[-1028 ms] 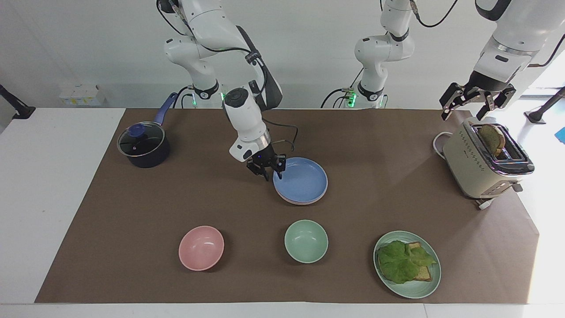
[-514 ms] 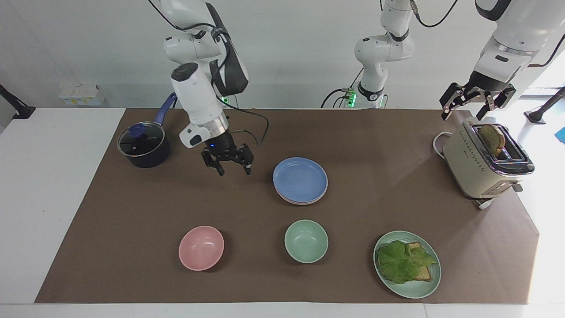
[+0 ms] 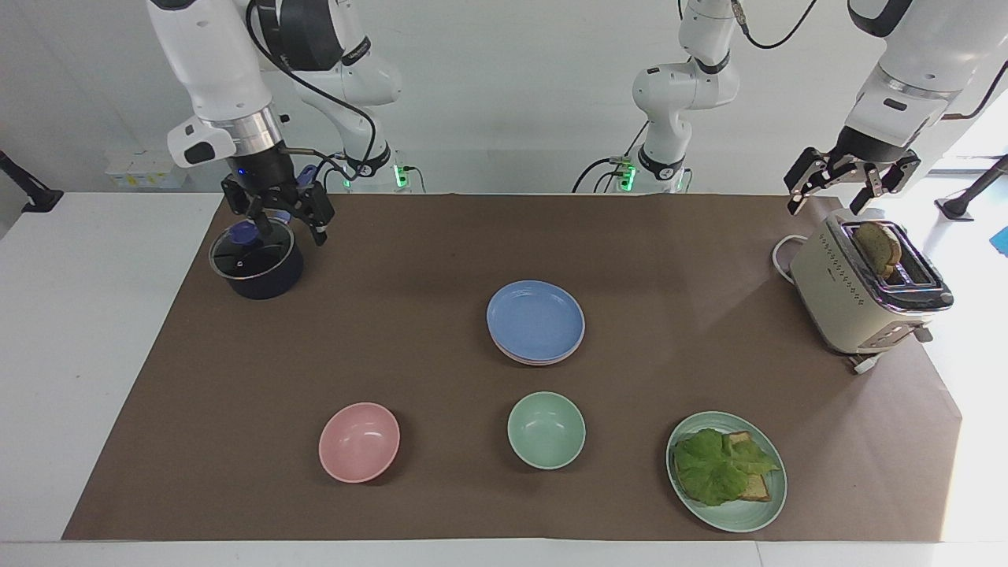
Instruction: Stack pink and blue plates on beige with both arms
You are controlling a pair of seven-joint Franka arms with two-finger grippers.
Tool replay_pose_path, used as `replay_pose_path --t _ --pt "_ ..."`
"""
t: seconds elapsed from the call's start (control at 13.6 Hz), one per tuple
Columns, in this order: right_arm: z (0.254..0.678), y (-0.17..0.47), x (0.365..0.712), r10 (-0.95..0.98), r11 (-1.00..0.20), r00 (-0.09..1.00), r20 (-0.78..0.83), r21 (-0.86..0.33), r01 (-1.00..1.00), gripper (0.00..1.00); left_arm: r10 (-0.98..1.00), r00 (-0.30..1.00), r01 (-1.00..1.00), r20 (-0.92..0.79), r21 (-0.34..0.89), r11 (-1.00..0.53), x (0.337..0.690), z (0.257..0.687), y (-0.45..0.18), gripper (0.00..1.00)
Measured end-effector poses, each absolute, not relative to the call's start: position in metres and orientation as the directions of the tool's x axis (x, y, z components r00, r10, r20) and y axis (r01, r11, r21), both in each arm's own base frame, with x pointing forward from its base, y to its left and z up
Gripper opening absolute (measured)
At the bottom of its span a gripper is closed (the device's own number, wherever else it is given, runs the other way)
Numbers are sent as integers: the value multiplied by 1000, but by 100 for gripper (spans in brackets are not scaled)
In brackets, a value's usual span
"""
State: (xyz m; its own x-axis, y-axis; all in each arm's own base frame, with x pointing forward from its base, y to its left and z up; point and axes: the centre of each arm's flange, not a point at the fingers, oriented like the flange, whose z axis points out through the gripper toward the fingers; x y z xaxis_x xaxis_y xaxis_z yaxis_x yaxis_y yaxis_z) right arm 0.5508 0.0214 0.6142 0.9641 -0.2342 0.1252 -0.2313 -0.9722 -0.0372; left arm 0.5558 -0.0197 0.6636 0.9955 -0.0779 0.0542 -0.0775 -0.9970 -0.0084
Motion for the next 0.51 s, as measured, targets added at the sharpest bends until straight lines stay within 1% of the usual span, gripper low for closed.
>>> replay_pose_path --t 0.15,0.29,0.51 --pt "628 13 549 -240 -971 968 75 -10 -240 100 -78 995 -78 54 -8 -997 556 664 -20 100" --pt "639 9 555 -243 -970 970 33 18 -244 100 -78 995 -78 54 -8 -997 556 664 -20 100" --pt "644 7 565 -224 -974 974 18 34 -224 100 -78 995 -78 54 -8 -997 556 664 -20 100"
